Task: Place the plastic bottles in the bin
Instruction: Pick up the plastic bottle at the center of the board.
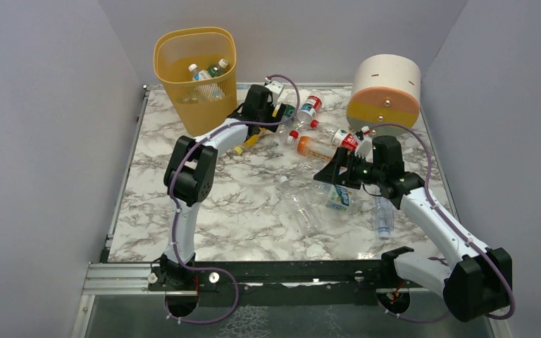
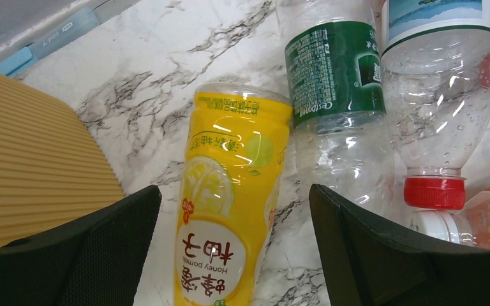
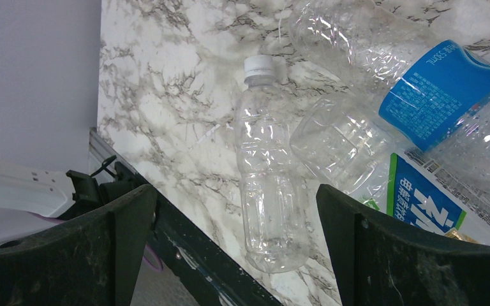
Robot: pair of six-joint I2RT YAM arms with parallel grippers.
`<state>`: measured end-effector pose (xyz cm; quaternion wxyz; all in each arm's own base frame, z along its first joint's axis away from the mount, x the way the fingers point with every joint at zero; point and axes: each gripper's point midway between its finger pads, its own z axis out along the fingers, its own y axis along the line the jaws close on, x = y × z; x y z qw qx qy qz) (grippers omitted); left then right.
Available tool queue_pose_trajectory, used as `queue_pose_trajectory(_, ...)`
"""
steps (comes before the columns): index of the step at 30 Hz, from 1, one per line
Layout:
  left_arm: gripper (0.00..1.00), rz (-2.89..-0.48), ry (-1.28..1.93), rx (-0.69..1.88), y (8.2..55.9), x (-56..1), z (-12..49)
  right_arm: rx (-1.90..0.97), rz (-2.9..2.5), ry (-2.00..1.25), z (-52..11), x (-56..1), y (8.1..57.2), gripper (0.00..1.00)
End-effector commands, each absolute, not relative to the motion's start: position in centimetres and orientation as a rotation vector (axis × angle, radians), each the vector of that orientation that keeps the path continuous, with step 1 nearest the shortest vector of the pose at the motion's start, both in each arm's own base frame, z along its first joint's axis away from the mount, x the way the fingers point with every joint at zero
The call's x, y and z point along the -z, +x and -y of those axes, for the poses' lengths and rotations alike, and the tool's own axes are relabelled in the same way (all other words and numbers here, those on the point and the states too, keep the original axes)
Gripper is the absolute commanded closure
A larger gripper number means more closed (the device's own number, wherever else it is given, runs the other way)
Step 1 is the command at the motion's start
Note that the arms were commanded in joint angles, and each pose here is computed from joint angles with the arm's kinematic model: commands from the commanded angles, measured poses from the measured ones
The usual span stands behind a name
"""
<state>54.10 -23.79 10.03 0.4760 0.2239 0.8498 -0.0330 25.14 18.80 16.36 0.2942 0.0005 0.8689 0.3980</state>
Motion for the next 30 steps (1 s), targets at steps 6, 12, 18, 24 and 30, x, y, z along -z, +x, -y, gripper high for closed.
queue_pose_trajectory(6,0.08,-2.123,0.576,0.029,54.5,-8.1,23.6,-1.059,-2.297,-0.018,-18.8,-16.9,24.9,0.01)
queue_pose_trajectory(12,0.08,-2.156,0.591,0.026,54.4,-7.2,23.5,-1.060,-2.296,-0.017,-18.8,-16.8,24.8,0.00)
queue_pose_trajectory(18,0.14,-2.171,0.602,0.040,54.2,-6.7,23.7,-1.061,-2.295,-0.018,-18.8,-16.9,24.7,0.00)
queue_pose_trajectory(24,0.24,-2.184,0.603,0.035,54.0,-6.3,23.6,-1.062,-2.295,-0.019,-18.8,-16.9,24.6,0.00)
queue_pose_trajectory(30,0.32,-2.190,0.591,0.038,53.7,-6.9,23.4,-1.063,-2.295,-0.019,-18.8,-16.9,24.5,0.00)
